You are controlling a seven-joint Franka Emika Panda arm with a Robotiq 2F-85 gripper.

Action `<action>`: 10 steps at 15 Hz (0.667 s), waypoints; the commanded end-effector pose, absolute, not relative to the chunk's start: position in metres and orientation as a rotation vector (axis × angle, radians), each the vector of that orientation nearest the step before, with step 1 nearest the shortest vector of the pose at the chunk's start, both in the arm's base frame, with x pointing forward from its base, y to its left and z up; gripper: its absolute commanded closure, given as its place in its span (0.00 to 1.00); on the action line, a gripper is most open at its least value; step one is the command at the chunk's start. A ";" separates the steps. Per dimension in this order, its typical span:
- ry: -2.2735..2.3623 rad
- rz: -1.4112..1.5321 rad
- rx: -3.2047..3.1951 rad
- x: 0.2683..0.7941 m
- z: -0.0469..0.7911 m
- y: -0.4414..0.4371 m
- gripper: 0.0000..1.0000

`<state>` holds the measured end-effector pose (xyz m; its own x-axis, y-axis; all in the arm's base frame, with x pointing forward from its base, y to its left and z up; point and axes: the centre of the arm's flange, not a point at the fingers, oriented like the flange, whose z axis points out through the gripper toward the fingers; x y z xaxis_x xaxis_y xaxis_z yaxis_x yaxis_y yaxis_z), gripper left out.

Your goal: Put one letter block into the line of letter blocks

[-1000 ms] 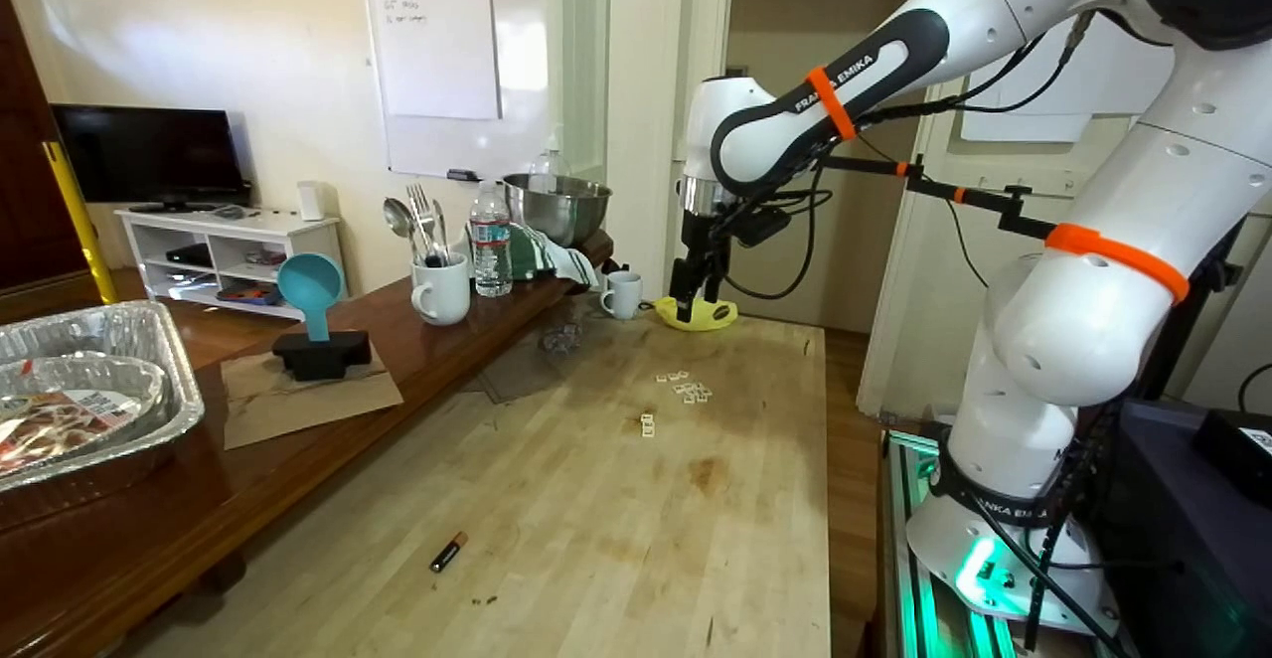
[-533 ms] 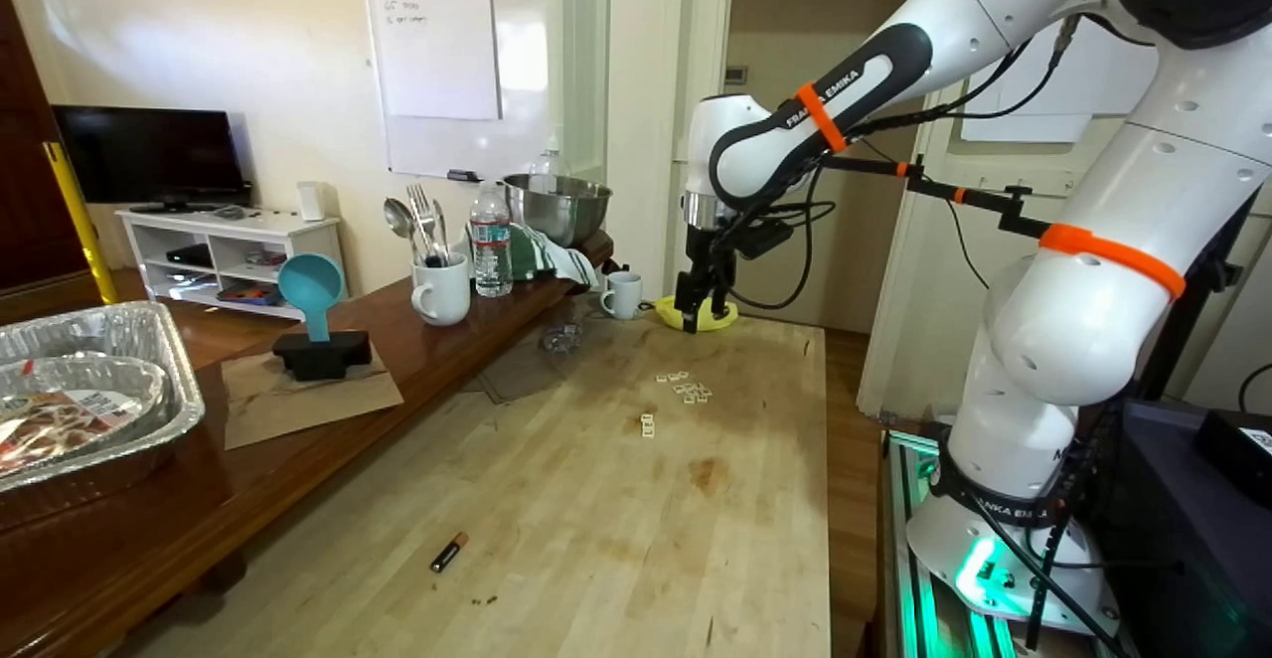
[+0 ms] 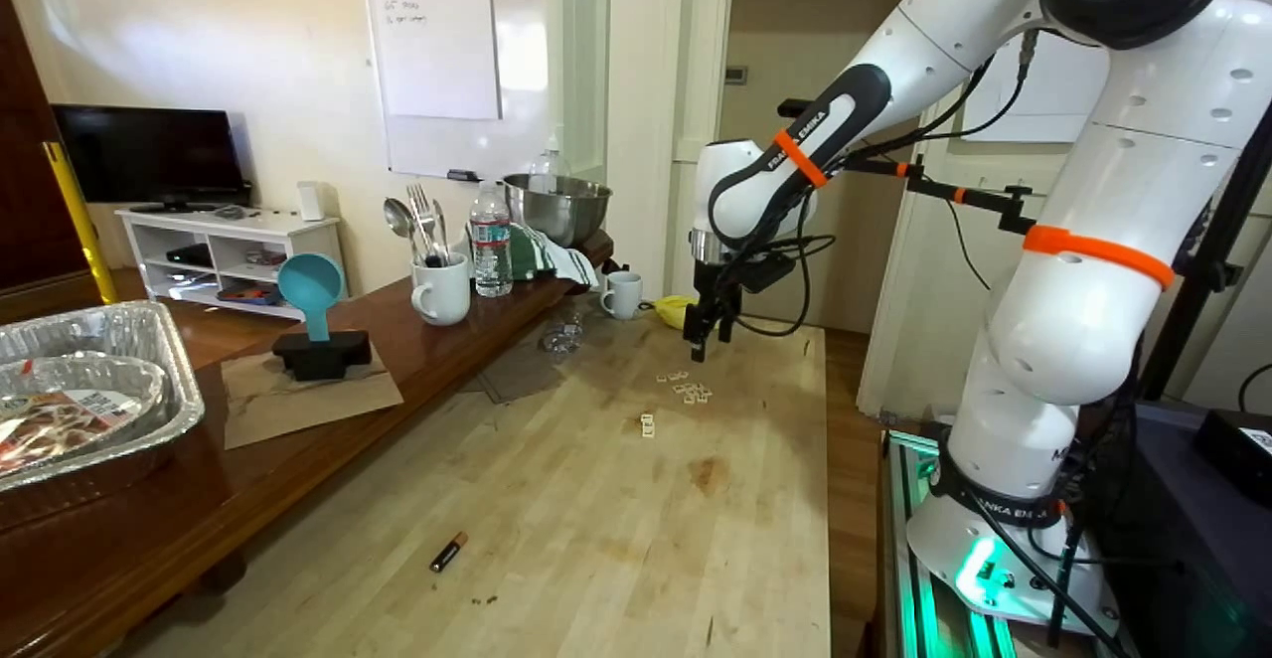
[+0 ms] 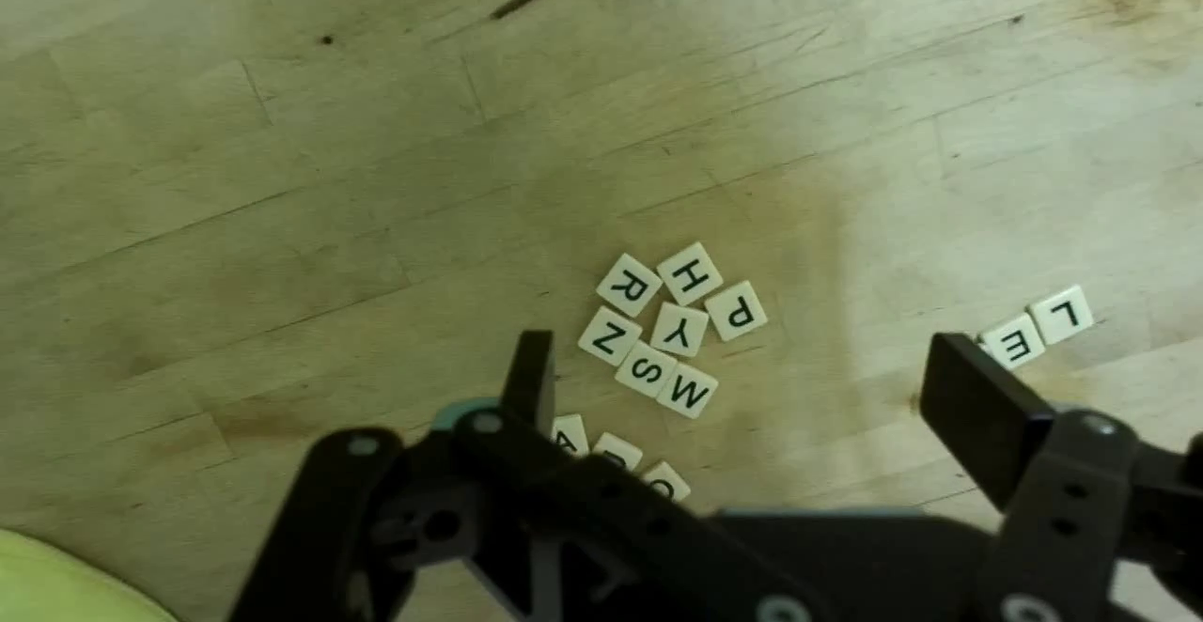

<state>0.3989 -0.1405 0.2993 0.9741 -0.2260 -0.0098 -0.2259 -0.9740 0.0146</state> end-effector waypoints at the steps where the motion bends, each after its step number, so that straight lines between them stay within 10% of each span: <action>1: -0.377 0.039 3.152 0.405 0.263 -0.148 0.26; 10: -0.426 0.172 3.166 0.416 0.225 -0.159 0.93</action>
<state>0.4094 -0.1525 0.2441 0.9609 -0.2664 0.0756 -0.2626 -0.9632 -0.0575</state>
